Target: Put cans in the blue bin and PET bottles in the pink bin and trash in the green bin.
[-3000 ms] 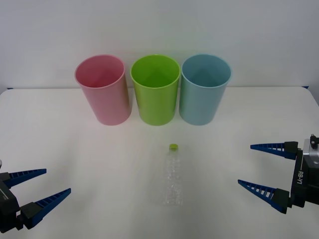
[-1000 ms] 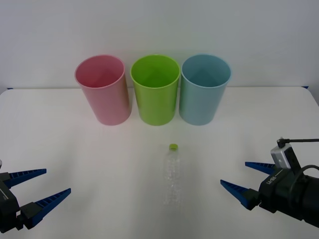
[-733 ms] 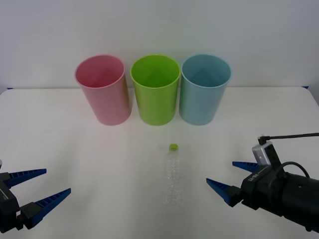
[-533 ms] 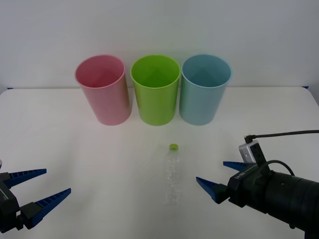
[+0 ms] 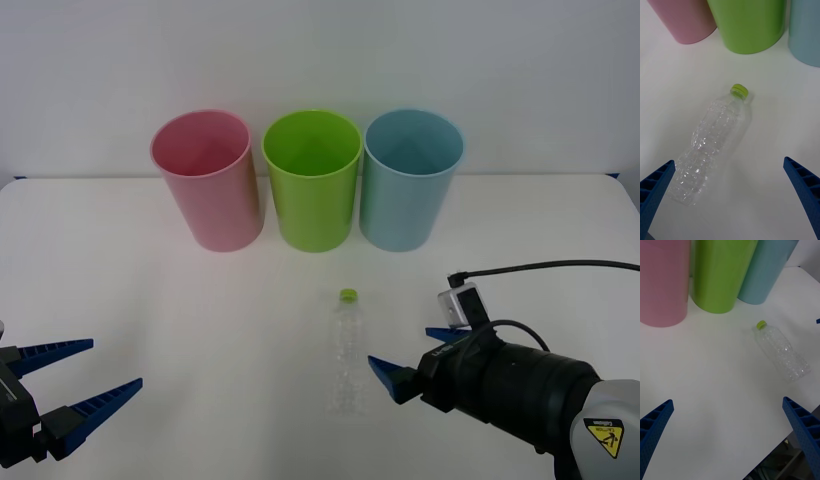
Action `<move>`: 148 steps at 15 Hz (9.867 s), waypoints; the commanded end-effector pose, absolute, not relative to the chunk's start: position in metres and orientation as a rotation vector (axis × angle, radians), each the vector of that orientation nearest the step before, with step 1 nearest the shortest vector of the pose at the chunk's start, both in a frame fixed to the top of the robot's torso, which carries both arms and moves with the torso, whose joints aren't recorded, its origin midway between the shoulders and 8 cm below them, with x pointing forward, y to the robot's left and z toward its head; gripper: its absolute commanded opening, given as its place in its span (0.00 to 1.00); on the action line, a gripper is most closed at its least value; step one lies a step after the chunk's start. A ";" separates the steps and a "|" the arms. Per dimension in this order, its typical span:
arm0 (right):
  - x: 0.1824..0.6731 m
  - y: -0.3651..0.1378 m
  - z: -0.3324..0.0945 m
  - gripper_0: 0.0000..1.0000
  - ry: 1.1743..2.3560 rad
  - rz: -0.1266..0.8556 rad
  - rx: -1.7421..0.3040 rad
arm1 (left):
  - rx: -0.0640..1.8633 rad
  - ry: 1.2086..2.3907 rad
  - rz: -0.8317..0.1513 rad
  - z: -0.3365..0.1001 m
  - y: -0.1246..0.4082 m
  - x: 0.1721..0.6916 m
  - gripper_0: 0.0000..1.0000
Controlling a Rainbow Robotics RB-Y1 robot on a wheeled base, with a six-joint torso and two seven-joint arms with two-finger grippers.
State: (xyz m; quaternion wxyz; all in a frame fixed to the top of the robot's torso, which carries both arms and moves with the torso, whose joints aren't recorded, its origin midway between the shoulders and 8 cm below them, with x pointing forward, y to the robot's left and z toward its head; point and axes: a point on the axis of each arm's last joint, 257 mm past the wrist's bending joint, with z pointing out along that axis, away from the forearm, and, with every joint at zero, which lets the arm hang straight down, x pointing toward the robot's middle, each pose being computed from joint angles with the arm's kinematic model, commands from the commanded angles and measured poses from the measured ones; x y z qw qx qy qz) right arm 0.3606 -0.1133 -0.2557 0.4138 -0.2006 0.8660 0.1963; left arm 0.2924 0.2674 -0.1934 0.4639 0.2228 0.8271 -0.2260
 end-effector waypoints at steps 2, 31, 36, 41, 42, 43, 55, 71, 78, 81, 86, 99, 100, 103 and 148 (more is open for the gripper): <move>0.362 -0.098 -0.268 1.00 2.198 0.499 -0.519 | 0.547 2.032 -0.555 -0.193 0.267 0.292 1.00; 0.388 -0.040 -0.334 1.00 2.273 0.502 -0.531 | 0.547 2.032 -0.555 -0.193 0.267 0.292 1.00; 0.388 -0.036 -0.339 1.00 2.281 0.506 -0.537 | 0.547 2.032 -0.555 -0.193 0.267 0.292 1.00; 0.389 -0.031 -0.347 1.00 2.276 0.510 -0.535 | 0.547 2.032 -0.555 -0.193 0.267 0.292 1.00; 0.388 -0.030 -0.348 1.00 2.278 0.512 -0.537 | 0.547 2.032 -0.555 -0.193 0.267 0.292 1.00; 0.389 -0.030 -0.348 1.00 2.272 0.511 -0.535 | 0.547 2.032 -0.555 -0.193 0.267 0.292 1.00; 0.389 -0.029 -0.352 0.00 2.248 0.481 -0.594 | 0.547 2.032 -0.555 -0.193 0.267 0.292 1.00; 0.389 -0.032 -0.238 0.00 1.949 0.784 -0.614 | 0.547 2.032 -0.555 -0.193 0.267 0.292 1.00; 0.377 -0.055 -0.170 0.00 1.752 0.976 -0.629 | 0.547 2.032 -0.555 -0.193 0.267 0.292 1.00; 0.370 -0.065 -0.143 0.00 1.677 1.052 -0.643 | 0.547 2.032 -0.555 -0.193 0.267 0.292 1.00; 0.371 -0.055 -0.096 0.00 1.484 1.184 -0.735 | 0.547 2.032 -0.555 -0.193 0.267 0.292 1.00; 0.445 0.071 0.036 0.00 1.219 1.230 -0.704 | 0.547 2.032 -0.555 -0.193 0.267 0.292 1.00; 0.452 0.081 0.043 0.00 1.214 1.229 -0.686 | 0.547 2.032 -0.555 -0.193 0.267 0.292 1.00; 0.472 0.107 0.066 0.00 1.197 1.209 -0.646 | 0.547 2.032 -0.555 -0.193 0.267 0.292 1.00; 0.636 0.200 -0.043 0.66 1.579 0.604 -0.693 | 0.547 2.032 -0.555 -0.193 0.267 0.292 1.00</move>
